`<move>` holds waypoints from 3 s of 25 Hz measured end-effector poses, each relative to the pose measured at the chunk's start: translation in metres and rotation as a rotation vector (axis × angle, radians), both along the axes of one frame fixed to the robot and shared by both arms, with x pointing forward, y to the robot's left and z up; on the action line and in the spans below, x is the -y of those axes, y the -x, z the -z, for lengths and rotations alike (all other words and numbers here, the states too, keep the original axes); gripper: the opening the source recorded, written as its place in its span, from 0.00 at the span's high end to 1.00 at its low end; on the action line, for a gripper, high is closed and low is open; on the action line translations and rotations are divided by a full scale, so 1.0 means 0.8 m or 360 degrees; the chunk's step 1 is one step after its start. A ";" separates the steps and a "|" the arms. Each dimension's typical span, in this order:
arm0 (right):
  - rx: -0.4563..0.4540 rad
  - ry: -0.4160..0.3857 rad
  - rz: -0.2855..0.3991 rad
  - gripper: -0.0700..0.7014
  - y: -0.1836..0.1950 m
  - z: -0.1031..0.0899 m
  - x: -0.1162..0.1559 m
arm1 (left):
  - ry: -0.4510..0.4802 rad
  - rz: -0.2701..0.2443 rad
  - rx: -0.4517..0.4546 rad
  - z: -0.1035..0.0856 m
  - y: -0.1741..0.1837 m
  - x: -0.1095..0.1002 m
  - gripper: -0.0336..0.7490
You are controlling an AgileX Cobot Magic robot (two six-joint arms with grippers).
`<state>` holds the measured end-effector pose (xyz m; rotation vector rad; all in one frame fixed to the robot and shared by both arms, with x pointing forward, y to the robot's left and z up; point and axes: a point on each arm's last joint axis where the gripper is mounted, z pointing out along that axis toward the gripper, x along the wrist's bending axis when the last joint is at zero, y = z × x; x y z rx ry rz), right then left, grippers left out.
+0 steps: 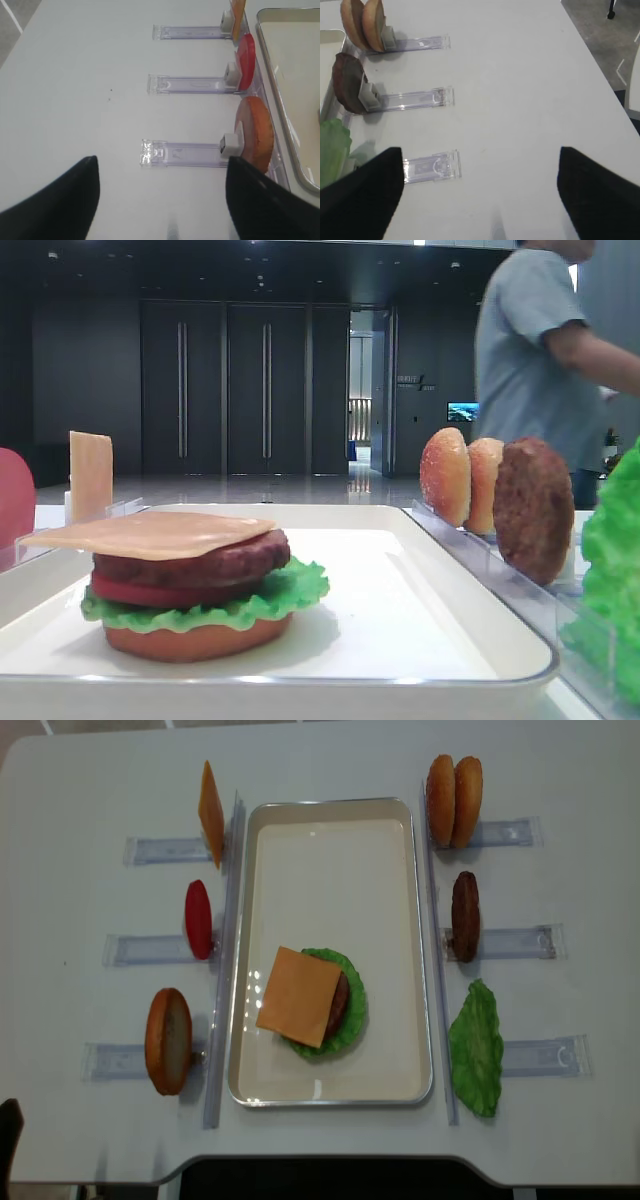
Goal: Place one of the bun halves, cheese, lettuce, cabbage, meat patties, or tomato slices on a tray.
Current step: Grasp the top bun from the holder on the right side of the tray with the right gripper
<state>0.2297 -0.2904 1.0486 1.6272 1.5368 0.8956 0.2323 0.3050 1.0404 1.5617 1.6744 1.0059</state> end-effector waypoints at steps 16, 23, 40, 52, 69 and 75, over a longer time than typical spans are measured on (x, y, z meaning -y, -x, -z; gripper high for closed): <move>-0.0940 -0.0454 -0.0256 0.14 -0.151 -0.021 -0.009 | -0.0001 0.0001 0.0000 0.000 0.000 0.000 0.19; -0.1128 -0.0494 -0.0278 0.14 -0.229 -0.032 0.000 | -0.0001 0.0001 0.0000 0.000 0.000 0.000 0.19; -0.1298 -0.0264 -0.0282 0.14 -0.387 -0.031 0.021 | -0.0001 0.0001 0.0000 0.000 0.000 0.000 0.19; -0.1198 -0.0233 -0.0290 0.14 -0.484 -0.035 0.025 | -0.0001 0.0001 0.0000 0.000 0.000 0.000 0.19; -0.1195 -0.0291 -0.0318 0.15 -0.519 -0.019 0.007 | -0.0001 0.0001 0.0000 0.000 0.000 0.000 0.19; -0.1221 -0.0289 -0.0329 0.15 -0.517 -0.019 -0.041 | -0.0001 0.0001 0.0000 0.000 0.000 0.000 0.19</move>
